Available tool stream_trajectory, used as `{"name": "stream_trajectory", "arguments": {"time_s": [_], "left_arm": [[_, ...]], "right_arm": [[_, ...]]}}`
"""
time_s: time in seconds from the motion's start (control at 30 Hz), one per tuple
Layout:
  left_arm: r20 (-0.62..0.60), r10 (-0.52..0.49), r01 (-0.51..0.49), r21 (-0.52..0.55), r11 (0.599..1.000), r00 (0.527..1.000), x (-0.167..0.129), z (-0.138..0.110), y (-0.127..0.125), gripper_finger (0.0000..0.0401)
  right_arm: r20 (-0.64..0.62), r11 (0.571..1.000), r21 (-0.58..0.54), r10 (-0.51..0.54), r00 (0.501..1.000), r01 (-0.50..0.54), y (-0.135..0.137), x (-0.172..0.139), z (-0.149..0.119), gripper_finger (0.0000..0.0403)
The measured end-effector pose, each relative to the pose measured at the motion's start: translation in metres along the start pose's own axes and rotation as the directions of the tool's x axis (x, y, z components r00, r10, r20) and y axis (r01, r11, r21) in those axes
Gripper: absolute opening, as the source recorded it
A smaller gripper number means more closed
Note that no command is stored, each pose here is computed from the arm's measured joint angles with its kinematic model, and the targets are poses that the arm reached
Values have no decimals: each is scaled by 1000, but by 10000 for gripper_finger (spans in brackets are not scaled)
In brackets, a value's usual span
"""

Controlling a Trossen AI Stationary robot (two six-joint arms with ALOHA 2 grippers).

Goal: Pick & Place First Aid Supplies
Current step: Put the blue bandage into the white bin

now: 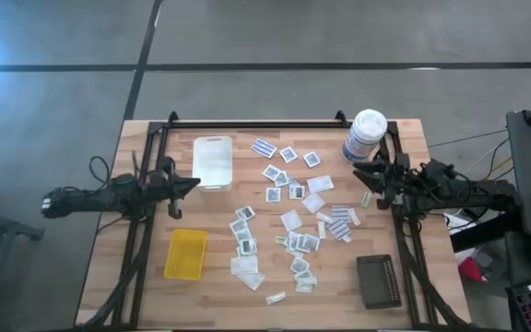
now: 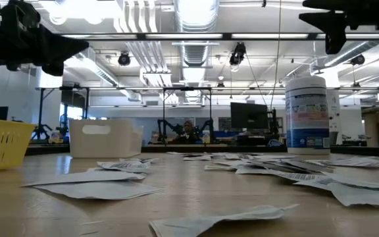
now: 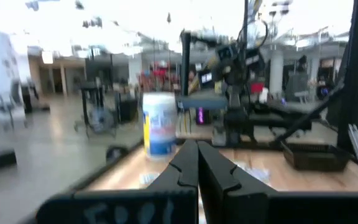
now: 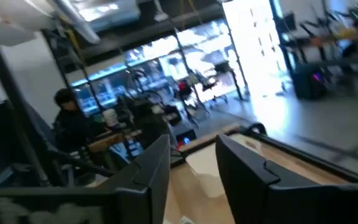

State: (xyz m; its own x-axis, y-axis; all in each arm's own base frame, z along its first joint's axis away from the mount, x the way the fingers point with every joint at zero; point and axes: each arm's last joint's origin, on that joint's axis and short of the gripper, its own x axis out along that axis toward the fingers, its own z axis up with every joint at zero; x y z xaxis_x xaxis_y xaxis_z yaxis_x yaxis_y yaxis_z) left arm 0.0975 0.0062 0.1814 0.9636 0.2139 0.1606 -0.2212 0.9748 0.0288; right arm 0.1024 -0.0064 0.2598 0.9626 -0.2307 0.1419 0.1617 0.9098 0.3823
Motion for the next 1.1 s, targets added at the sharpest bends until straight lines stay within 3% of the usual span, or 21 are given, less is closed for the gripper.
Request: {"name": "stream_trajectory", "arguments": {"time_s": [0.2, 0.37, 0.5, 0.7, 0.93, 1.1], "left_arm": [[114, 8, -19, 92, 996, 993, -1, 11, 1, 0], [90, 5, -16, 116, 993, 996, 1, 13, 1, 0], [44, 4, -9, 115, 993, 999, 5, 10, 0, 0], [-34, 18, -15, 82, 997, 999, 13, 17, 1, 0], [-168, 49, -34, 94, 995, 985, 27, 26, 3, 0], [-206, 83, -62, 107, 992, 975, 36, 31, 7, 0]], "right_arm": [[-215, 992, 99, -55, 975, 78, 11, 16, 16, 150], [-442, 955, 159, -159, 883, 252, 11, 26, 8, 145], [-571, 887, 211, -230, 788, 412, 6, 33, -9, 137], [-675, 753, 308, -258, 692, 581, 0, 40, -33, 130], [-757, 656, 259, -318, 571, 709, -6, 39, -48, 139], [-778, 556, 256, -367, 509, 791, -13, 36, -62, 149]]}}
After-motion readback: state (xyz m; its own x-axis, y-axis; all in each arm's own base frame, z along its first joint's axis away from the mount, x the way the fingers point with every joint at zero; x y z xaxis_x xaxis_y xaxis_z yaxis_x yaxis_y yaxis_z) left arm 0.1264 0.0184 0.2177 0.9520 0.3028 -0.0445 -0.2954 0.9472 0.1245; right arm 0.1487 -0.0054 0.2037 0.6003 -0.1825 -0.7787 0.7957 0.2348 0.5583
